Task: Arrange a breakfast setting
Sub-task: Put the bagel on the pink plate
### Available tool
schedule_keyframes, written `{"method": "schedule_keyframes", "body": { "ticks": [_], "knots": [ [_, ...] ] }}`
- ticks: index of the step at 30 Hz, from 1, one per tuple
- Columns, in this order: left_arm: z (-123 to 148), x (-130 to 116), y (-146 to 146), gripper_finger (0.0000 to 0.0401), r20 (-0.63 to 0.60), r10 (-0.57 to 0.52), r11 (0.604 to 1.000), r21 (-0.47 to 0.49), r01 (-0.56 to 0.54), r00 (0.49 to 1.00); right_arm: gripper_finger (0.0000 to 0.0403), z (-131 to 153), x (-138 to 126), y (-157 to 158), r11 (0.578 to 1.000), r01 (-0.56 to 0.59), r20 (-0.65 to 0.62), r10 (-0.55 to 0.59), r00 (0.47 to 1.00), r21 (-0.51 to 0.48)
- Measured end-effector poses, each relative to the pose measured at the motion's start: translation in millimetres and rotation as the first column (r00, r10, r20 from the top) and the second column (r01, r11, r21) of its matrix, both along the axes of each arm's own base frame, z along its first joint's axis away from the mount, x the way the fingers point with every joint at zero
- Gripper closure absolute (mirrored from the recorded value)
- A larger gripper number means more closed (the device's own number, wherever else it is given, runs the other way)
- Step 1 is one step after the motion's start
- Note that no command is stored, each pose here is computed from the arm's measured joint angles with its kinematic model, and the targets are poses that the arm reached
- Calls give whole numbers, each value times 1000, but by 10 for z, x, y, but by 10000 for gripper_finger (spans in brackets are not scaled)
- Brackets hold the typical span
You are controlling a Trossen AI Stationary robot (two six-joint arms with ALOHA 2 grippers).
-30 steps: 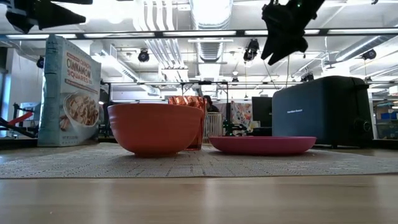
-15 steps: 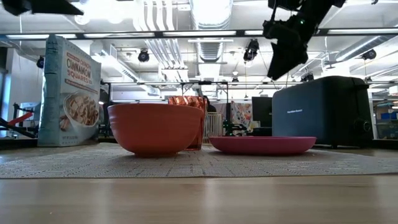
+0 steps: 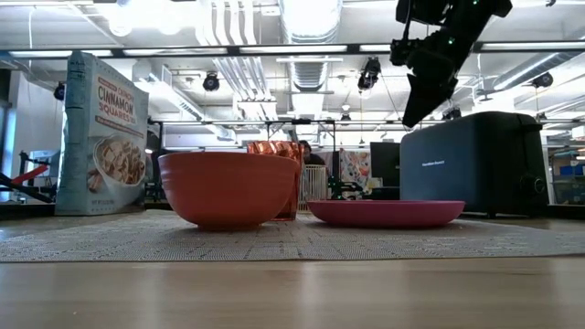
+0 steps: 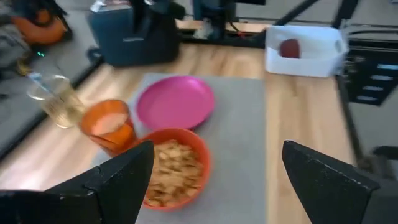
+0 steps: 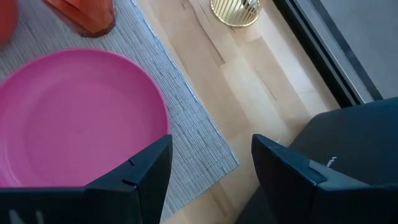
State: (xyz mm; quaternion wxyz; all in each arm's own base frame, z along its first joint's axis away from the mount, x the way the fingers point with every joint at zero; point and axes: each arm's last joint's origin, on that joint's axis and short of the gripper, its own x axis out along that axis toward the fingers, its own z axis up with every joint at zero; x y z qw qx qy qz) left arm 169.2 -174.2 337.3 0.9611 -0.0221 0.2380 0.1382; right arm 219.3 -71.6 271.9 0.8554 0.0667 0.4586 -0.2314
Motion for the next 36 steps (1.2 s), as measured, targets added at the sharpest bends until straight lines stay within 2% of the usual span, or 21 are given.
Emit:
{"method": "schedule_keyframes", "body": {
  "ticks": [3, 8, 11, 13, 15, 18, 20, 21, 23, 25, 28, 30, 32, 36],
  "knots": [
    [-108, -67, 151, 65, 2, 42, 999, 23, -42, 999, 193, -18, -2, 1, 1000, 5, 0, -5, 1000, 5],
    [-405, -218, 469, 65, 41, 83, 996, -48, -81, 996, 193, -21, -2, 1, 1000, 12, 2, -12, 1000, 9],
    [-543, -293, 644, 65, 118, 42, 990, -136, -26, 992, 193, -21, -2, 1, 999, 36, 12, -36, 999, 23],
    [-635, -307, 721, 65, 204, -29, 981, -183, 68, 978, 193, -21, -2, 1, 997, 62, 22, -63, 998, 40],
    [-702, -311, 779, 65, 327, -132, 962, -186, 200, 936, 193, -21, -2, 1, 993, 98, 35, -100, 994, 62],
    [-816, -333, 853, 65, 497, -288, 924, -79, 374, 819, 193, -22, 2, 15, 990, 116, 43, -120, 992, 76],
    [-901, -361, 904, 65, 551, -333, 915, -8, 404, 765, 193, -22, 16, 53, 992, 101, 47, -105, 993, 75],
    [-946, -373, 929, 65, 559, -336, 917, 12, 398, 758, 193, -25, 33, 83, 994, 88, 56, -92, 994, 70],
    [-1044, -385, 973, 65, 549, -328, 925, 24, 379, 768, 193, -32, 52, 174, 996, 80, 68, -82, 994, 29],
    [-1111, -384, 1001, 65, 533, -321, 931, 26, 364, 783, 193, -41, 29, 284, 993, 102, 50, -99, 994, -57],
    [-1106, -375, 1020, 65, 534, -317, 936, 40, 351, 784, 193, -4, -93, 457, 964, 150, 24, -149, 989, -219],
    [-1092, -373, 1021, 65, 533, -323, 936, 56, 348, 782, 193, 61, -198, 548, 937, 187, 50, -180, 982, -294],
    [-1054, -368, 1019, 65, 538, -325, 936, 65, 346, 778, 193, 136, -306, 607, 921, 221, 100, -199, 975, -322],
    [-975, -352, 1008, 64, 551, -326, 936, 74, 344, 768, 193, 291, -483, 663, 925, 242, 215, -182, 959, -293]
  ]
}}
